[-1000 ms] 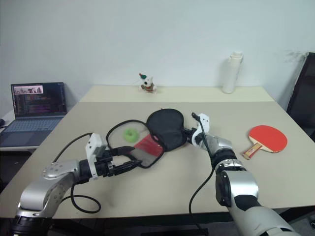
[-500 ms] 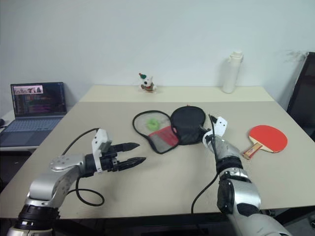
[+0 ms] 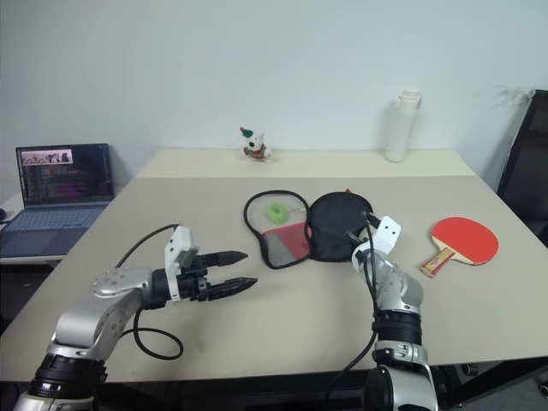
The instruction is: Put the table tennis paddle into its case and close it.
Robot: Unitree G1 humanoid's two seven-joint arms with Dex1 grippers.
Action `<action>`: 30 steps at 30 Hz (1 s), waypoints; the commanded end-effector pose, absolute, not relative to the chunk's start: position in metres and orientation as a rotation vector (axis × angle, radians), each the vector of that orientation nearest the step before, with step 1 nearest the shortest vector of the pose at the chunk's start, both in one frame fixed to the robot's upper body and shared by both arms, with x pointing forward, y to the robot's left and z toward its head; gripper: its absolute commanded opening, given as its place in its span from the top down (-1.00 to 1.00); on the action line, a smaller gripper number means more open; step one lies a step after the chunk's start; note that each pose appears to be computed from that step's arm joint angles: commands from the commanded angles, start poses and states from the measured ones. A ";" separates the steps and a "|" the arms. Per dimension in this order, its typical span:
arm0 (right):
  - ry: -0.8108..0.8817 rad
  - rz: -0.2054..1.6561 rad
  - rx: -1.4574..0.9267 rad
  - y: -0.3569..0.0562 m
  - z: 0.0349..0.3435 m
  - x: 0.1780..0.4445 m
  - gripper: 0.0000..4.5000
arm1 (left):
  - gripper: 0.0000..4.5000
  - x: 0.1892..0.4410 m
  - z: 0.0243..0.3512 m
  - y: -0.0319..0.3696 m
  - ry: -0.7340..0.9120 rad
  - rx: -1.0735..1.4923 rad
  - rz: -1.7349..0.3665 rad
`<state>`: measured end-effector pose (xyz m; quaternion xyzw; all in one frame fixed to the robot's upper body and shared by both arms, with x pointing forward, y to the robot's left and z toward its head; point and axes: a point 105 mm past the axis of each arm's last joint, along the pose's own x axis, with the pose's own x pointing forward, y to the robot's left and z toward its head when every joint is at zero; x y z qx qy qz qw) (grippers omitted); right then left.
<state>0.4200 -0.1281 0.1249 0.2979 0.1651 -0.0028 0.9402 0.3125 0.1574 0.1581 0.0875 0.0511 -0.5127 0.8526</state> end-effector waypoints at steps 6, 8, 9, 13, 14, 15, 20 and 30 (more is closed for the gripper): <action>0.304 0.016 0.549 -0.151 0.143 0.428 0.99 | -0.69 0.307 0.167 0.156 0.084 0.219 -1.101; 0.319 0.039 0.532 -0.151 0.143 0.429 0.99 | -0.69 0.307 0.167 0.156 0.085 0.219 -1.103; 0.327 0.046 0.524 -0.151 0.143 0.430 0.99 | -0.69 0.306 0.167 0.155 0.086 0.219 -1.106; 0.351 0.076 0.480 -0.150 0.140 0.431 0.99 | -0.69 0.306 0.168 0.154 0.085 0.218 -1.111; 0.353 0.080 0.471 -0.151 0.140 0.431 0.99 | -0.69 0.306 0.169 0.153 0.084 0.216 -1.113; 0.354 0.073 0.455 -0.154 0.139 0.432 0.90 | -0.69 0.305 0.169 0.153 0.082 0.214 -1.114; 0.336 0.055 0.378 -0.173 0.142 0.435 0.27 | -0.69 0.305 0.169 0.152 0.077 0.209 -1.117; 0.193 0.053 0.161 -0.199 0.182 0.399 -0.65 | -0.69 0.296 0.177 0.148 0.055 0.194 -1.181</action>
